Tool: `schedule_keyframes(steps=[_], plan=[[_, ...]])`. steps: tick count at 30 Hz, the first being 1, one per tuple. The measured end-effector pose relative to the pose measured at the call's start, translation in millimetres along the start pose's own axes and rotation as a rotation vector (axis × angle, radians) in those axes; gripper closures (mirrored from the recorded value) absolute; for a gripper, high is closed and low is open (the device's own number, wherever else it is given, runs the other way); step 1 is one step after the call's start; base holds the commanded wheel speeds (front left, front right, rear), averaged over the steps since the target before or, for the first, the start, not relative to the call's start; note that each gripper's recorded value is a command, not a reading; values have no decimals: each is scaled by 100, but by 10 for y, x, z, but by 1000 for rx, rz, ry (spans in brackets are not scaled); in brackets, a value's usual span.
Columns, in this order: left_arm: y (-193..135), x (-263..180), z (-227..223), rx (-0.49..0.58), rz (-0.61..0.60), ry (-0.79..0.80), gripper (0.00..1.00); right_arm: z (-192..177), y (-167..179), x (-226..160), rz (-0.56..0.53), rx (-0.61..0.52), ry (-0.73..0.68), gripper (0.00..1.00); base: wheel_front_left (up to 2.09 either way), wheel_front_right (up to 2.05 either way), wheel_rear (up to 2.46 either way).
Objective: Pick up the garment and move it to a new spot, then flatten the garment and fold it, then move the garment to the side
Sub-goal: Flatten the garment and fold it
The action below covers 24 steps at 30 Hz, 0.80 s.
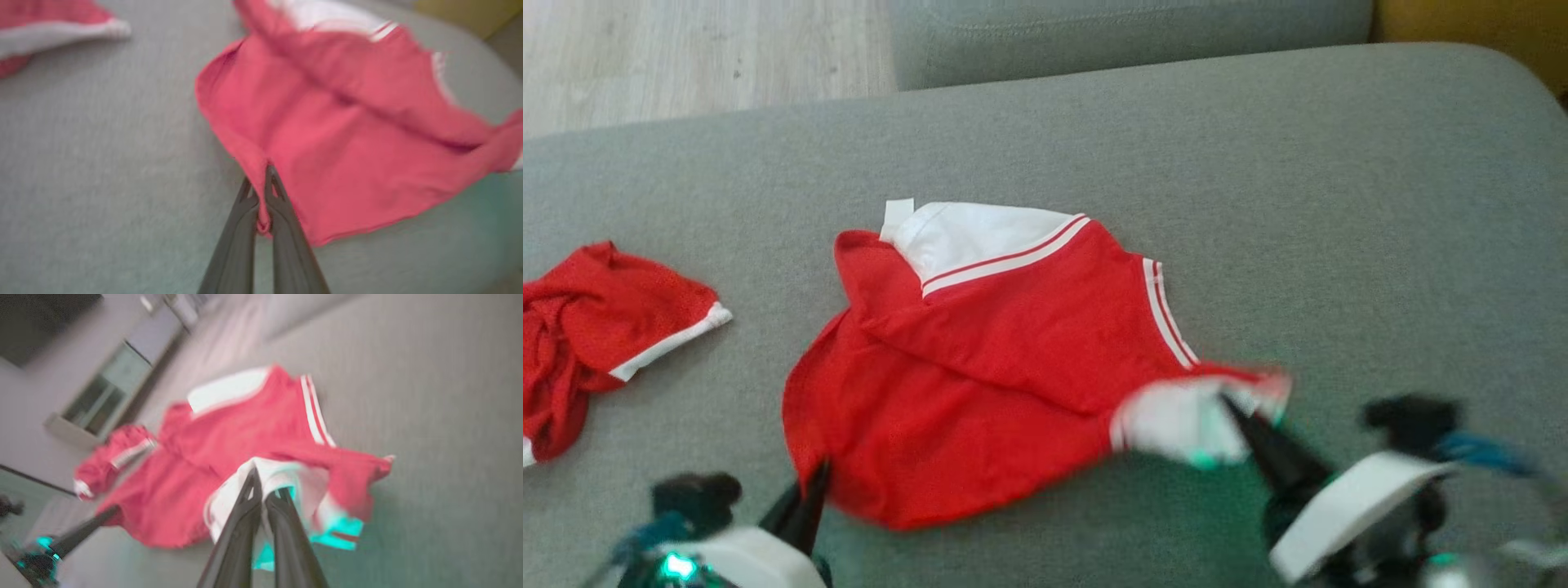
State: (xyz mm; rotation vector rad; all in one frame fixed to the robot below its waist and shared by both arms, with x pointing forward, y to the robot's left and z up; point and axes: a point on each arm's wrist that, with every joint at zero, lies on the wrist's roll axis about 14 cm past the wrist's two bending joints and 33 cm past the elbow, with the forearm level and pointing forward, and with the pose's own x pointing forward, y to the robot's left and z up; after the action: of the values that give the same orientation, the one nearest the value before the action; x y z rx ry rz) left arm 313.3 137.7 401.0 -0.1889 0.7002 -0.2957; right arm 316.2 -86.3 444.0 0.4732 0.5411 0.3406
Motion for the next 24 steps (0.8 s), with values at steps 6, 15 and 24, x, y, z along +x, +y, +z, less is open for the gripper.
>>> schedule_keyframes(steps=[6,15,24], plan=[[-666,-480,1211,-104,-287,-372,100,1190,261,-578,130,58,-355,100,0,0,0],[-1224,-1074,2571,-37,-559,-673,100,2217,408,-1163,283,59,-651,100,0,0,0],[-1152,-420,3502,-50,-497,-657,100,3200,121,-504,239,35,-665,100,0,0,0]])
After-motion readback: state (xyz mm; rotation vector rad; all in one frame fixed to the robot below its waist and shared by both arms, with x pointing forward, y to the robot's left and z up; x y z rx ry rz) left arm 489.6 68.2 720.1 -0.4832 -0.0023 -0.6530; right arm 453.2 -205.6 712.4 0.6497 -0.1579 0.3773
